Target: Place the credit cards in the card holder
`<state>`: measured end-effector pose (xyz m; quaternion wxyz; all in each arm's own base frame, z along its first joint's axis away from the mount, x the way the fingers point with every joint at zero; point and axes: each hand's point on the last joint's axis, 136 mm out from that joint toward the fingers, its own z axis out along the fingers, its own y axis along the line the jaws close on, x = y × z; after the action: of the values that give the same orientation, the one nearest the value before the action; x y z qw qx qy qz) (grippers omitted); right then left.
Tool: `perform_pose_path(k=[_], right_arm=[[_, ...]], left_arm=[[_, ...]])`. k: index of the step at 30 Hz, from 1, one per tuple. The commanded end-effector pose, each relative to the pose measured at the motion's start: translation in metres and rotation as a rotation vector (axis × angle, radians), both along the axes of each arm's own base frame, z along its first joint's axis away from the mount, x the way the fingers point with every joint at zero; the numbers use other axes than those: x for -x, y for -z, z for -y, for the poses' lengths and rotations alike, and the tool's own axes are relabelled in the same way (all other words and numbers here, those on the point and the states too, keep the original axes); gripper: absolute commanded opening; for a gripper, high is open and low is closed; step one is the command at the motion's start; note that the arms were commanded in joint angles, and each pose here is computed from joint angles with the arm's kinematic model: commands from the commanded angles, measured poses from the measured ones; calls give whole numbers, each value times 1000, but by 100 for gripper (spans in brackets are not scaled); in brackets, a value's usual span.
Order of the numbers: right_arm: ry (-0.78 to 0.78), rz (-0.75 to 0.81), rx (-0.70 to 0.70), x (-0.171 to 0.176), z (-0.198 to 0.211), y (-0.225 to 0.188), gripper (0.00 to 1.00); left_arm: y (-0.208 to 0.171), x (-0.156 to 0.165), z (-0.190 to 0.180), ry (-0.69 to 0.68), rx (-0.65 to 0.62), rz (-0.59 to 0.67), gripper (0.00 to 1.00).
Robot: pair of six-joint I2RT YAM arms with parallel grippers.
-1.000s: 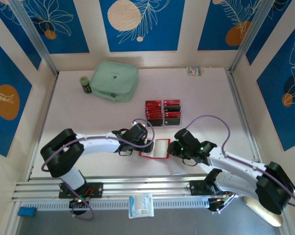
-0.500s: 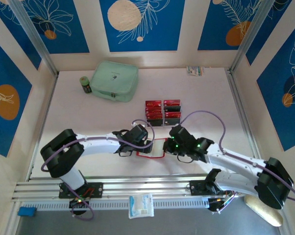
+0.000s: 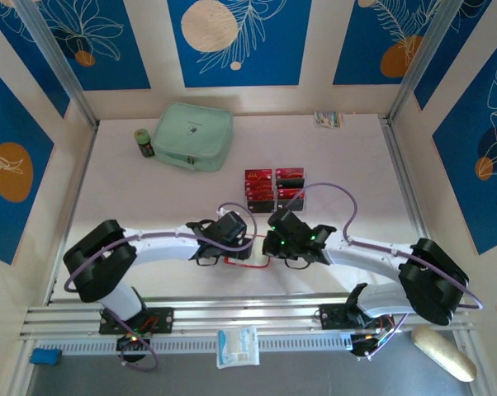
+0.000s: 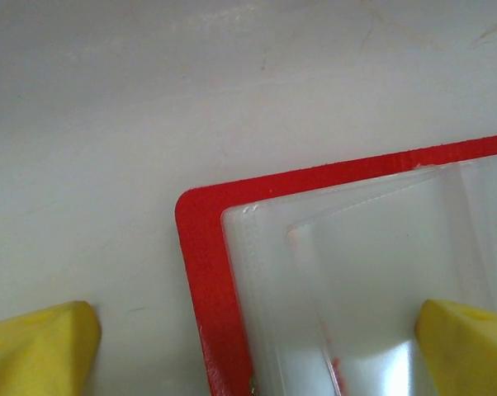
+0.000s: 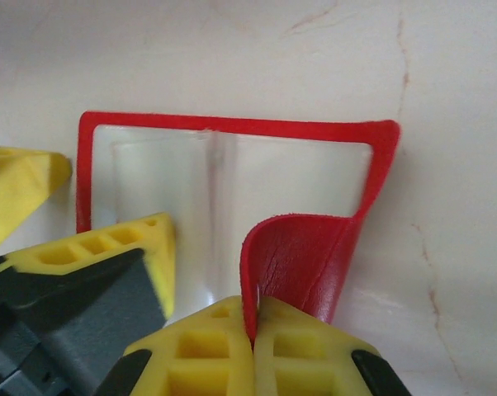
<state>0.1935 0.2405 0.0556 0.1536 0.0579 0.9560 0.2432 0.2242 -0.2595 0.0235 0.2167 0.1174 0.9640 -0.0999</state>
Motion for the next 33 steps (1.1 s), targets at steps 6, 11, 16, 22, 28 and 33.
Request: perform_pose_path(k=[6,11,16,22,28,33], right_arm=[[92,15,-7,8,46,-6,28],[105,60,-55,11,55,-30,28],[65,84,-122,11,40,-48,21],[-14,101,-155,8,10,-53,10],[-84,91,-140,6,-17,-42,25],[-113,77,-111,2,-29,-32,36]], left_arm=[[3,21,-25,-16,-68,-67,100],[-17,17,-13,-6,2,-36,100],[-31,13,-6,-3,43,-18,100],[-33,12,-9,-14,40,-9,100],[-40,12,-15,-33,53,20,100],[-44,11,-23,-48,55,44,100]])
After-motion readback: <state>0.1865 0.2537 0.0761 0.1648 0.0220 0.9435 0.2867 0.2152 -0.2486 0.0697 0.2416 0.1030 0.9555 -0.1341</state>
